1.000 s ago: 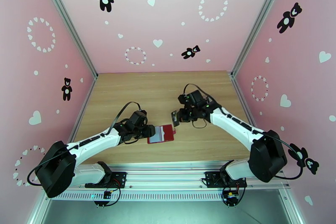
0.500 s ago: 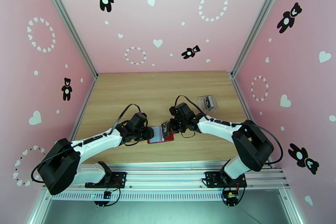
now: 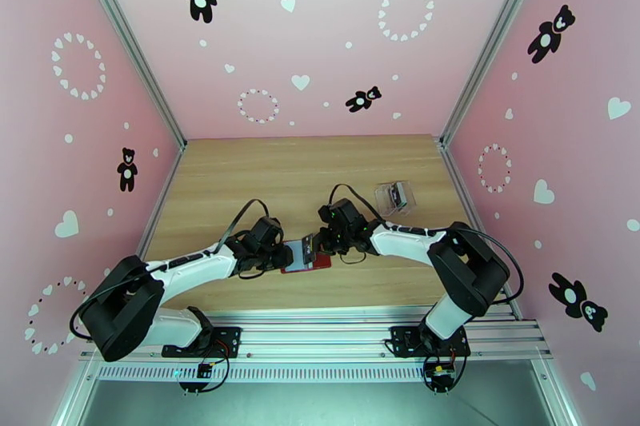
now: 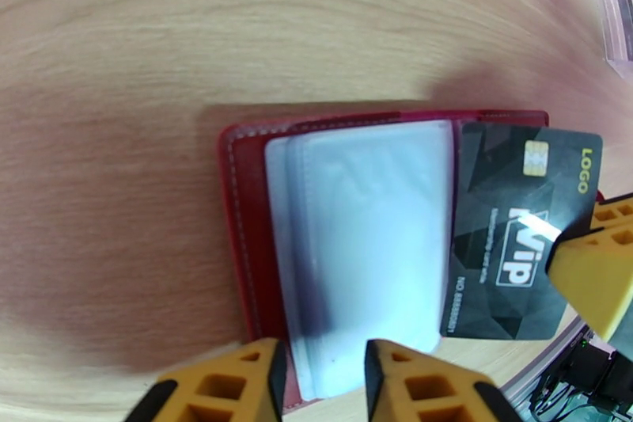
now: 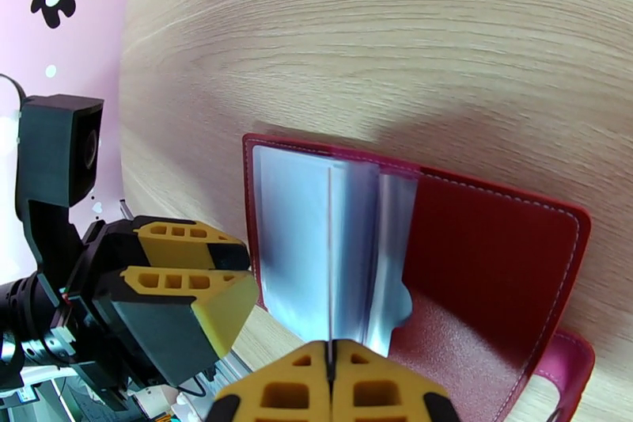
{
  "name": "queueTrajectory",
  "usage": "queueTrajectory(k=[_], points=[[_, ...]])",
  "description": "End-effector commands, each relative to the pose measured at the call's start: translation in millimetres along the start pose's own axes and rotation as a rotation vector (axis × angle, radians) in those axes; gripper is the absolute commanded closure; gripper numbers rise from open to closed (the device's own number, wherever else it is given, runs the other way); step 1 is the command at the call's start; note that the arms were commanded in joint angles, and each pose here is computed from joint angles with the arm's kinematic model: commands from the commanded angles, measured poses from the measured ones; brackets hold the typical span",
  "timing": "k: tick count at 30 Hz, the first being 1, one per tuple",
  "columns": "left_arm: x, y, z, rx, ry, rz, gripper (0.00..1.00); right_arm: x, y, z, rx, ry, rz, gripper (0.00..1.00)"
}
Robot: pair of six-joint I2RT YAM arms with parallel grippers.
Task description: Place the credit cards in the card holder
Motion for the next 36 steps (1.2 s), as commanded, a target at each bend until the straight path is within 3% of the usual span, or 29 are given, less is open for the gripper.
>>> queueTrajectory(k=[1, 36], points=[[5.2, 7.5, -4.2, -0.017, 0.018, 0.023, 0.68, 3.5, -6.0, -7.1, 0.003, 0.012, -0.015, 1.0], [15.0, 20.9, -8.2, -0.028, 0.042, 0.098, 0.81, 13.0, -13.8, -18.5, 0.038, 0.045, -0.02, 1.0]])
Point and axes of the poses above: each hand's point on the last joint's axis, 136 mm out from that joint toward the fingers, its own x axis out along the fingers, its own y axis along the line the jaws close on, z = x × y, the point moved 5 cm from there along -x, back along the fingers, and after that the axes turned 4 degrees about -x, right-handed, at the moved point
